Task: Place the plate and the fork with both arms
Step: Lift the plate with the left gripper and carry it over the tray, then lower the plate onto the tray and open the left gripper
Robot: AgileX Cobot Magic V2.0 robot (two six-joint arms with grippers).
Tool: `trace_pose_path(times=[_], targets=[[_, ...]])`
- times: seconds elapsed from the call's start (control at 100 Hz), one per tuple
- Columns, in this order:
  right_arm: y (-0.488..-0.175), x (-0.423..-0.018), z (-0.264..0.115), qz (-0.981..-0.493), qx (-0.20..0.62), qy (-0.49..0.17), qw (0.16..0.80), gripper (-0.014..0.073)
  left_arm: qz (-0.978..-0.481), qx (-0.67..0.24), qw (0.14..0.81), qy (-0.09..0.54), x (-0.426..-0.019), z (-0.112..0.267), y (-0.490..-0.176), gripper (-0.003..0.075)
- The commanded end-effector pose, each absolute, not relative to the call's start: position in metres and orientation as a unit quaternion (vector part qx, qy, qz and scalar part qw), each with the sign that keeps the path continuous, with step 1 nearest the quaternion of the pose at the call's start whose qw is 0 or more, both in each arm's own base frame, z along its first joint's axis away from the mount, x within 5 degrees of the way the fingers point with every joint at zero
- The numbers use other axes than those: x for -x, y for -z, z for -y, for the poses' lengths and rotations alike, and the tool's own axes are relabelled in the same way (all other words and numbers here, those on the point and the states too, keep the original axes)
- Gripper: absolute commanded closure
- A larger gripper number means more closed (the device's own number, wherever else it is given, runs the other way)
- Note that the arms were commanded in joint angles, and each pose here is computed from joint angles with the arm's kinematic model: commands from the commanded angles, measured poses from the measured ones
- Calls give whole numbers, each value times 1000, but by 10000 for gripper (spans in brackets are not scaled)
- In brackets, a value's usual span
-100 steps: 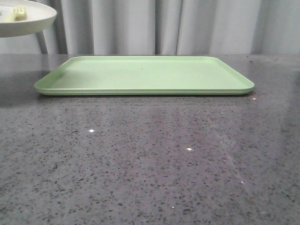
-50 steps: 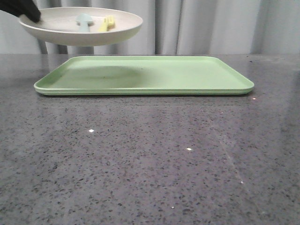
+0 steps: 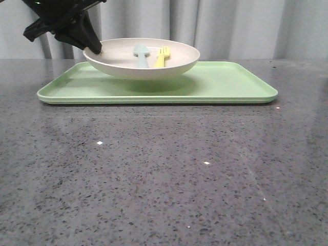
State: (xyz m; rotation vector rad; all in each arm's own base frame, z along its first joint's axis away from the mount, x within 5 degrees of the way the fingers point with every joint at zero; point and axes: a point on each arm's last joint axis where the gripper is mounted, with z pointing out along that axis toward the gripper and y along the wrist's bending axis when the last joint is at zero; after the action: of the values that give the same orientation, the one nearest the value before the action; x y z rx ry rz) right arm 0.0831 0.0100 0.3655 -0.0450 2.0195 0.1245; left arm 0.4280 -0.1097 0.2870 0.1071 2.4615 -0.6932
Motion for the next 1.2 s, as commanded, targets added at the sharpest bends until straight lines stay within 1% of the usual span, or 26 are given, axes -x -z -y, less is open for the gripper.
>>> trace_pose_path(times=[0.0,0.31,0.72,0.98,1.19], targets=[[-382,-86,-9,-818,19,-45,573,137,-892,-21,346,292,-427,116,-323,741],[-382,-86,-9,-818,19,-45,573,137,-894,-17,345,286,-432,116,-314,741],[-382,-86,-9,-818,19,-45,573,137,-904,-13,320,282,-441,117,-291,741],[-382,-86,-9,-818,19,-45,573,137,-906,-13,315,281,-442,118,-287,741],[-382,-86,-9,-818,19,-45,573,137,-903,-9,325,280,-444,117,-288,741]])
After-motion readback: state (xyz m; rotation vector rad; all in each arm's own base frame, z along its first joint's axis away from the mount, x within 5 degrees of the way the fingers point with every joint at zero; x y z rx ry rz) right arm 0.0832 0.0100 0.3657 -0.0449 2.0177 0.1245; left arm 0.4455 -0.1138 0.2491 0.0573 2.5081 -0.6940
